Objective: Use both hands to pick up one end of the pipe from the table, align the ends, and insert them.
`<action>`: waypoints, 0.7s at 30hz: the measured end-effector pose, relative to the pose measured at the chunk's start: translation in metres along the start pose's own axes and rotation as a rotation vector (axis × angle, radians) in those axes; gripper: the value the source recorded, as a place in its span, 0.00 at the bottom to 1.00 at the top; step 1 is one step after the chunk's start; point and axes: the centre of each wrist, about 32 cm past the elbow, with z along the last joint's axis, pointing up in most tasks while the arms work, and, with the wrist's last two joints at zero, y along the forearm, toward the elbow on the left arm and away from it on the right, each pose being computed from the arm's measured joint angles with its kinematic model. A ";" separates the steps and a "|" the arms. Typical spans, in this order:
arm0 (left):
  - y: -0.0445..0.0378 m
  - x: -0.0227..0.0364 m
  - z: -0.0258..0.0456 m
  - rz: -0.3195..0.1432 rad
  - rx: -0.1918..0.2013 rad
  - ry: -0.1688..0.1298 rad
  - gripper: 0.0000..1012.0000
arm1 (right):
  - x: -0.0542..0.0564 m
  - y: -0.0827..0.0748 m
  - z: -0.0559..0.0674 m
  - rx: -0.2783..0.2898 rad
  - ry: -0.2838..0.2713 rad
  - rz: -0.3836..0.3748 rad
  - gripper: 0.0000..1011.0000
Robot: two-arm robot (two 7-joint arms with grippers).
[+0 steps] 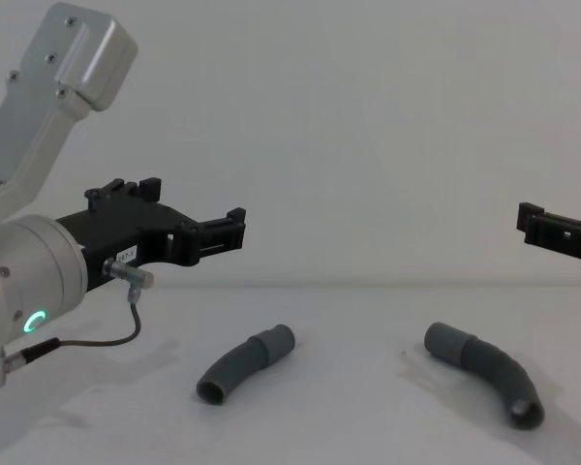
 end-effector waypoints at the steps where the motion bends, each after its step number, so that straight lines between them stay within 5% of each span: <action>1: 0.0000 0.0000 0.0000 0.000 0.000 0.000 0.99 | 0.000 0.000 0.000 0.000 0.000 0.000 0.99; 21: -0.0001 0.0001 -0.0002 -0.001 0.001 0.000 0.99 | 0.000 0.000 0.000 0.000 0.000 0.000 0.99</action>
